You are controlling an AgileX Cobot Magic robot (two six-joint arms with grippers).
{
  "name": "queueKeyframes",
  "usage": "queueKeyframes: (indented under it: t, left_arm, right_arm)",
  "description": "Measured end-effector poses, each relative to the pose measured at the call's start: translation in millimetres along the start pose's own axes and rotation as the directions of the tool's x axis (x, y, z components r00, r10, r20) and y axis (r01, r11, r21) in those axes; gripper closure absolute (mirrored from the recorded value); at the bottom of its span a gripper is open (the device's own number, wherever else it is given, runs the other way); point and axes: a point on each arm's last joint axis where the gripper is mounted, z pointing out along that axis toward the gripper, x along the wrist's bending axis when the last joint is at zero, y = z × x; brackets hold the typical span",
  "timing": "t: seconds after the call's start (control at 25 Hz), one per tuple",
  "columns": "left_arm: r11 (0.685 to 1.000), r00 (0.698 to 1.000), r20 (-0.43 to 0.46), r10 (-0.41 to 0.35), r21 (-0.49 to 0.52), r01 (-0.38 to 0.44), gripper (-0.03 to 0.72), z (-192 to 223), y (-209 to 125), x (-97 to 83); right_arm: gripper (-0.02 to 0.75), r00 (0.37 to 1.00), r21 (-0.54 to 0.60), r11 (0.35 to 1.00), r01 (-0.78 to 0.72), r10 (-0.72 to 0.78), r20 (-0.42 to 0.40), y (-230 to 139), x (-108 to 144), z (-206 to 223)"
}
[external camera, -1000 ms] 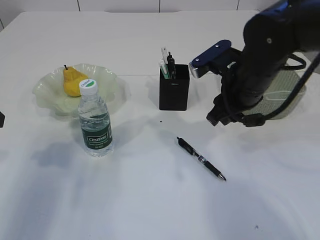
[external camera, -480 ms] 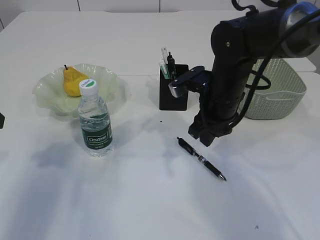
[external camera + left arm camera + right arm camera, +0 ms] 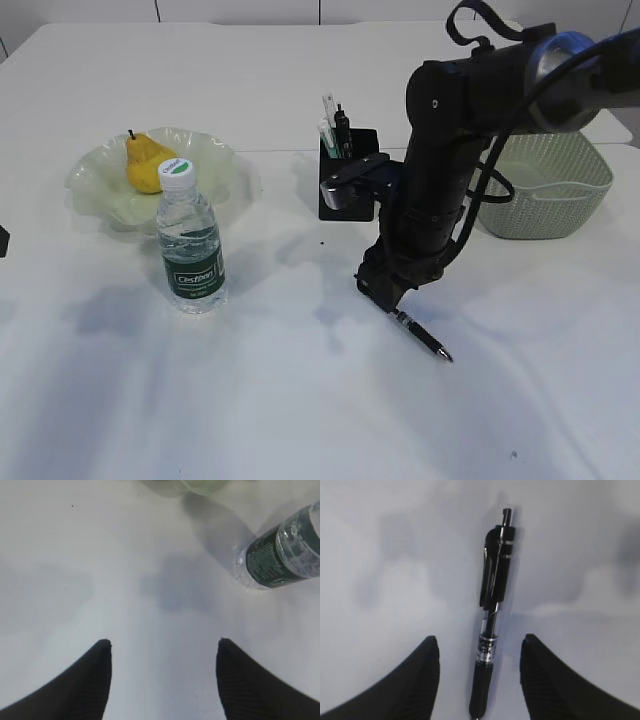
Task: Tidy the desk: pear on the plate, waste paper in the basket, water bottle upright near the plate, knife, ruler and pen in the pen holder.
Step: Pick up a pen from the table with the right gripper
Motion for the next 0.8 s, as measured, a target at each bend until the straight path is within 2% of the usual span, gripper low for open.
queueKeyframes:
  t: [0.28, 0.8]
  left_arm:
    - [1.000, 1.000, 0.000, 0.000, -0.002, 0.000, 0.223, 0.0, 0.2, 0.0]
    - [1.000, 1.000, 0.000, 0.000, -0.004, 0.000, 0.223, 0.0, 0.3, 0.0]
  right_arm:
    - [0.340, 1.000, -0.016, 1.000, -0.002, 0.002, 0.003, 3.8, -1.4, 4.2]
    - [0.341, 1.000, 0.023, 1.000, -0.011, 0.010, 0.005, 6.7, -5.7, 28.3]
